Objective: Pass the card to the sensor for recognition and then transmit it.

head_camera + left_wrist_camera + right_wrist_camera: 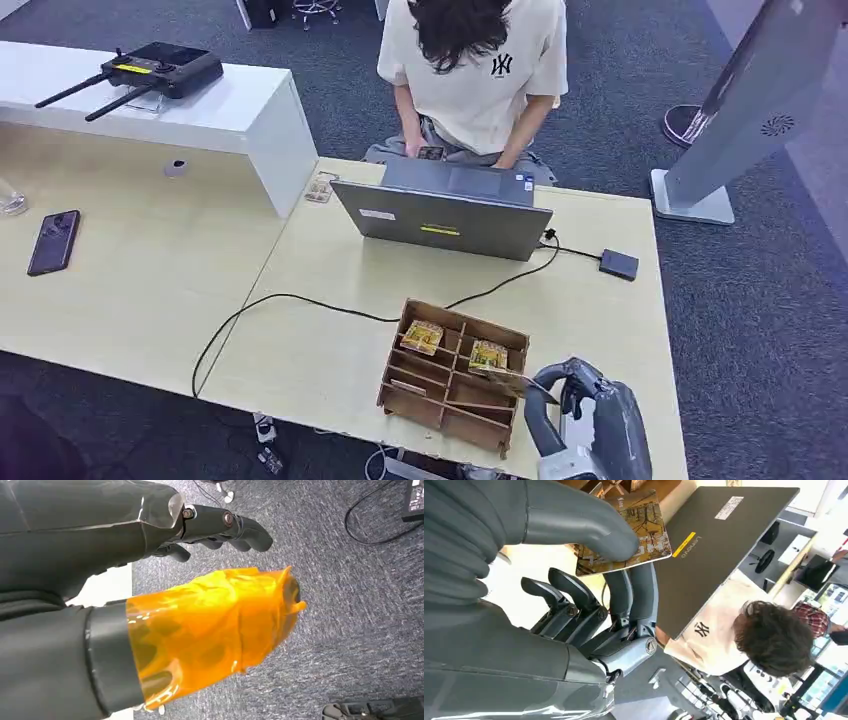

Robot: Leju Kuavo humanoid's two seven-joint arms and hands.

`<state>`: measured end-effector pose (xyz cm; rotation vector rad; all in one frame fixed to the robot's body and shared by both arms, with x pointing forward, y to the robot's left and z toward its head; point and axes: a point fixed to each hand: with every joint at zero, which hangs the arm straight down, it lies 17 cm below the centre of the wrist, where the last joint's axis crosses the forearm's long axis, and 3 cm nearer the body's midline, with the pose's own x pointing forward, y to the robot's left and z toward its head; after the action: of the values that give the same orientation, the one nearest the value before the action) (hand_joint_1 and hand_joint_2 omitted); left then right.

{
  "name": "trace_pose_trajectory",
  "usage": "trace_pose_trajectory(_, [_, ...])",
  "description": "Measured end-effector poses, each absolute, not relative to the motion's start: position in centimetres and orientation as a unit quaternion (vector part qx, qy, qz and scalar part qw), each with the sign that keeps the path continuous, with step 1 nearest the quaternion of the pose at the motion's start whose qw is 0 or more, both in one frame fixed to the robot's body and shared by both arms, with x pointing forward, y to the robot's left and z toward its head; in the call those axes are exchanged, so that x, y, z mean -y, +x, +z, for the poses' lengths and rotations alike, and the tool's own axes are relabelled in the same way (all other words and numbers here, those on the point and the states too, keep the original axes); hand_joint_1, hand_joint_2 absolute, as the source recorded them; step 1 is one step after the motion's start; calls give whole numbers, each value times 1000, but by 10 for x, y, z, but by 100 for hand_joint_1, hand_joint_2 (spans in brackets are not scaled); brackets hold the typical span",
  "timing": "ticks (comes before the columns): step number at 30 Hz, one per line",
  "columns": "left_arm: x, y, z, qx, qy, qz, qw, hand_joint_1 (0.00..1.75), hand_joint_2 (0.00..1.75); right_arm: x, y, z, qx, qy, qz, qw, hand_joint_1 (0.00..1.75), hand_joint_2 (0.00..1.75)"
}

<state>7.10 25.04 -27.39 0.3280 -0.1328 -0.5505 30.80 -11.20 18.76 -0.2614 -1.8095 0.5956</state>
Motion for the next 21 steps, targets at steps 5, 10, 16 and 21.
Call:
trace_pose_trajectory(5, [-250,71,-274,65,161,-271,947,0,0,117,306,192,774,-115,248,571,175,175])
trace_pose_trajectory(10, [-250,71,-274,66,161,-270,947,0,0,120,306,193,775,-117,246,570,175,175])
trace_pose_trajectory(16, [-249,70,-274,66,160,-271,947,0,0,123,306,192,774,-119,245,572,175,175])
trace_pose_trajectory(21, [-249,70,-274,66,159,-272,947,0,0,123,306,191,774,-119,245,572,175,175])
